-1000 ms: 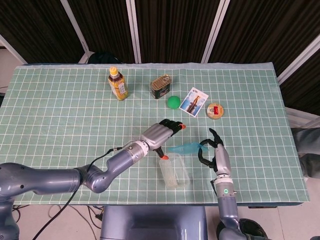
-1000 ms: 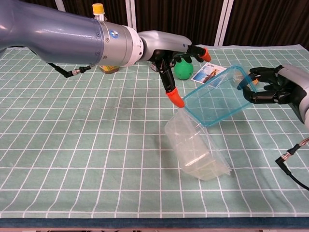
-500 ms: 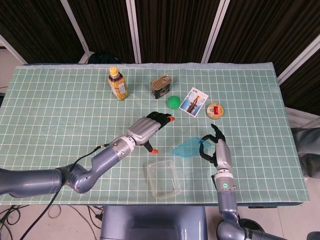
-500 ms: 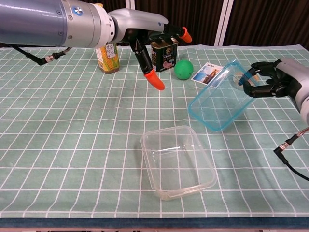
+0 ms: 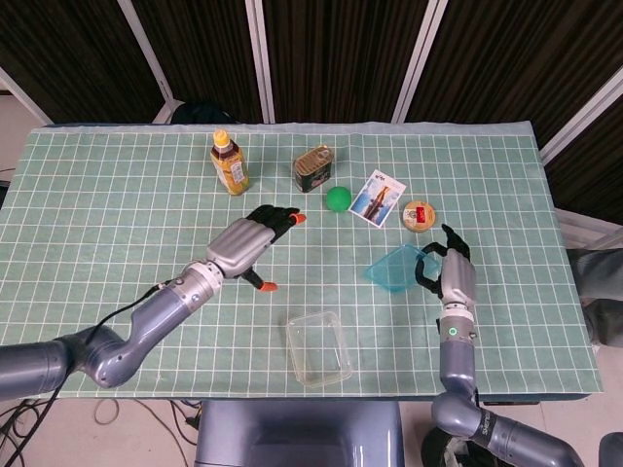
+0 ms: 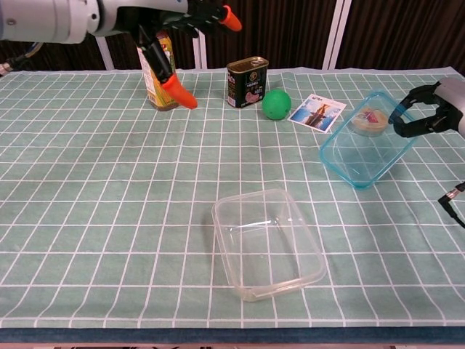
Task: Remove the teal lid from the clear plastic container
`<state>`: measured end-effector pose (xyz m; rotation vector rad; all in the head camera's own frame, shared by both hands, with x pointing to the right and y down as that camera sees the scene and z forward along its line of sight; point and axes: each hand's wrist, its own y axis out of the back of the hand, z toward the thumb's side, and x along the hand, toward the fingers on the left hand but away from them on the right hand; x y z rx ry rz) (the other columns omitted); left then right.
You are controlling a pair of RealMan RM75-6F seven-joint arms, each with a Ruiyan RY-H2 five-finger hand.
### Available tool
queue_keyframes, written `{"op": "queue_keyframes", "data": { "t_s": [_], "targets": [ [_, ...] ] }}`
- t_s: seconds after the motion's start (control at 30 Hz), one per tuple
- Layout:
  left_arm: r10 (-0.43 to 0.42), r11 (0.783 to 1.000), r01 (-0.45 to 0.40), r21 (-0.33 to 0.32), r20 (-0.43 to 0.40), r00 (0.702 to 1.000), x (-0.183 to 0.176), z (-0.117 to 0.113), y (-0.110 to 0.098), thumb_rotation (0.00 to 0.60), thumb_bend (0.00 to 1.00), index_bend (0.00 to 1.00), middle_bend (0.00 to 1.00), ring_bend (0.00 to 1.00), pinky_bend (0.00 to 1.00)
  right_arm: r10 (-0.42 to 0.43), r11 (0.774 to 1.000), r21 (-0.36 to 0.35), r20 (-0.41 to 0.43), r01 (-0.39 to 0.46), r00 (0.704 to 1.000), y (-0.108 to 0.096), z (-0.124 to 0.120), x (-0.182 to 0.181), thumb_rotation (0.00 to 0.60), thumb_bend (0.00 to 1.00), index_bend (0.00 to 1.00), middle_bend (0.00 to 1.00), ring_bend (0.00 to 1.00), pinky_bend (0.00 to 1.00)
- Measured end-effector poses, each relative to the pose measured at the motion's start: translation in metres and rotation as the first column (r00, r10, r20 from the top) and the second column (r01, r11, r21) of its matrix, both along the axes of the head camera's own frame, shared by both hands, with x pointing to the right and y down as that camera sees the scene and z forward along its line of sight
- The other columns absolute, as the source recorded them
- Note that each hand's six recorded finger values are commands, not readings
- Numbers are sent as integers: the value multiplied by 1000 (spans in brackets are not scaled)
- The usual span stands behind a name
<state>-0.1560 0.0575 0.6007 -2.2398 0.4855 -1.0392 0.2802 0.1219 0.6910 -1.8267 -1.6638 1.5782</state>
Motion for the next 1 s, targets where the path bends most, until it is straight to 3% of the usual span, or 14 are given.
{"op": "queue_keyframes", "data": {
  "t_s": [0.07,0.17,0.37,0.6,0.8,1.0],
  "targets": [
    [-10,1000,10,11,8,1000,-13,-4,2,600,0,0,0,0,0,-28,999,-28,-51,27,998,-5,3,5,600,486,1,0,0,0],
    [-27,999,26,26,25,999,-34,-10,6,600,0,0,0,0,0,-59,996,-71,-118,51,991,-11,6,12,600,396,0,0,0,0],
    [-98,994,94,61,59,993,-78,-22,14,600,0,0,0,0,0,-81,994,-82,-190,66,978,-24,-2,27,600,378,0,0,0,0],
    [-196,973,172,152,161,967,-149,-34,39,600,0,0,0,0,0,-112,992,-76,-170,100,979,-2,-19,46,600,377,0,0,0,0],
    [-312,938,257,233,245,918,-207,-44,71,600,0,0,0,0,0,-188,981,-77,-163,177,969,29,-45,62,600,358,0,0,0,0],
    [-446,876,340,342,309,840,-266,-53,111,600,0,0,0,0,0,-286,958,-48,-214,283,934,54,-75,85,600,306,0,0,0,0]
  ]
}}
